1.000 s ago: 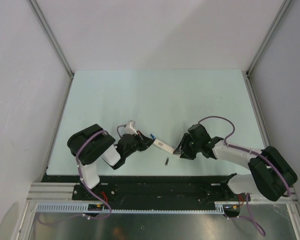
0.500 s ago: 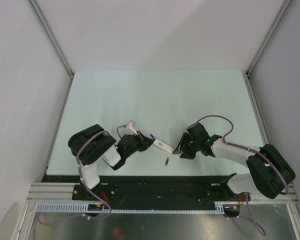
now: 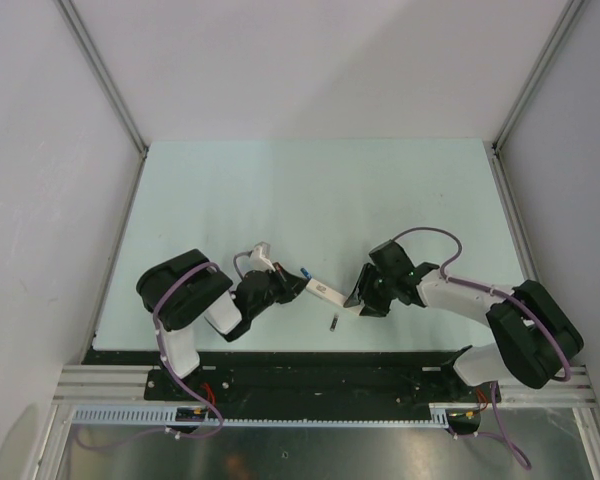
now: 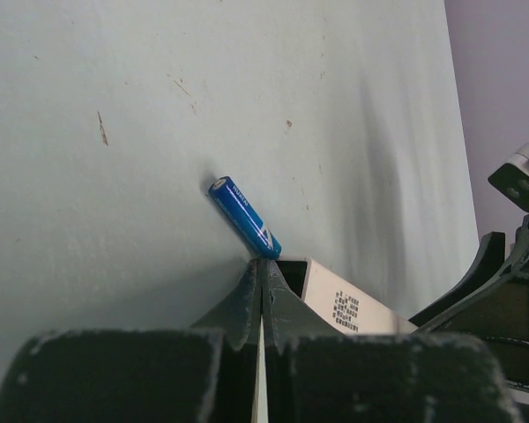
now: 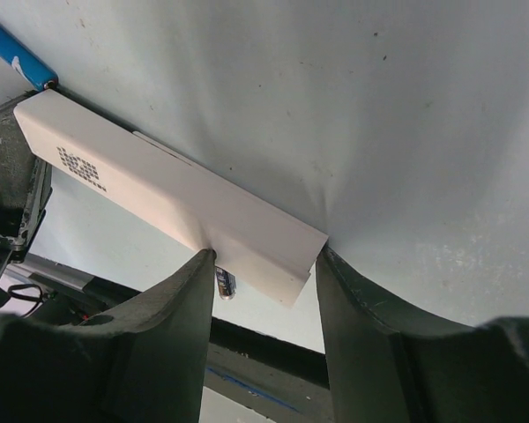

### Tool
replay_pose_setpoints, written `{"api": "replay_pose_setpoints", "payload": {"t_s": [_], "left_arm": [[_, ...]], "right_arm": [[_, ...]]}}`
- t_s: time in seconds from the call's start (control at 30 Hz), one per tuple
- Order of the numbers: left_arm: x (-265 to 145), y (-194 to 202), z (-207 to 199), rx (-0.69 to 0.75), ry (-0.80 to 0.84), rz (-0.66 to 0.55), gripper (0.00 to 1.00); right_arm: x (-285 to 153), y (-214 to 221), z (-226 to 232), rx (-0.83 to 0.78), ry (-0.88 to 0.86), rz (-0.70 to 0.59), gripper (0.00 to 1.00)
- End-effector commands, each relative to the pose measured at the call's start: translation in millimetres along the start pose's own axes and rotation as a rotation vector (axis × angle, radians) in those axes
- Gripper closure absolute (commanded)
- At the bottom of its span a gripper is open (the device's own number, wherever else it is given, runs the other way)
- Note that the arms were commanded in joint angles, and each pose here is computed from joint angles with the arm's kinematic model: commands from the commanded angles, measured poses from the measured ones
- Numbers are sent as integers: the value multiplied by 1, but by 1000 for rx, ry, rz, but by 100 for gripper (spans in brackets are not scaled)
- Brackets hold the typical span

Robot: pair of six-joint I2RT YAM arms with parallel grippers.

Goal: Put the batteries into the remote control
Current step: Load the battery cover into the remote control.

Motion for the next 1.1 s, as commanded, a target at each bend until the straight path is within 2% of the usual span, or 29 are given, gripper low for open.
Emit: {"api": "replay_pose_setpoints", "payload": {"t_s": [0.0, 0.23, 0.63, 1.07], "left_arm": [[-49, 76, -94, -6, 448, 390, 100], [-49, 70, -91, -5, 433, 361, 100], [-43, 43, -63, -55, 355, 292, 96], [-42, 37, -60, -55, 349, 276, 96]], "right_arm": [[39, -1, -15, -54, 54, -52, 50], [34, 3, -14, -80, 58, -51, 47], [10, 12, -10, -140, 57, -87, 42], [-9, 14, -3, -156, 19, -112, 37]]}}
Point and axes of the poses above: each gripper's point midway between its finger pads, its own x axis out along the fingers, its own z axis along the line the jaws close on, y = z × x, the point moved 2 cm from there along -x, back along the fingers, and after that the axes turned 10 degrees about x, right-handed, at the moved point
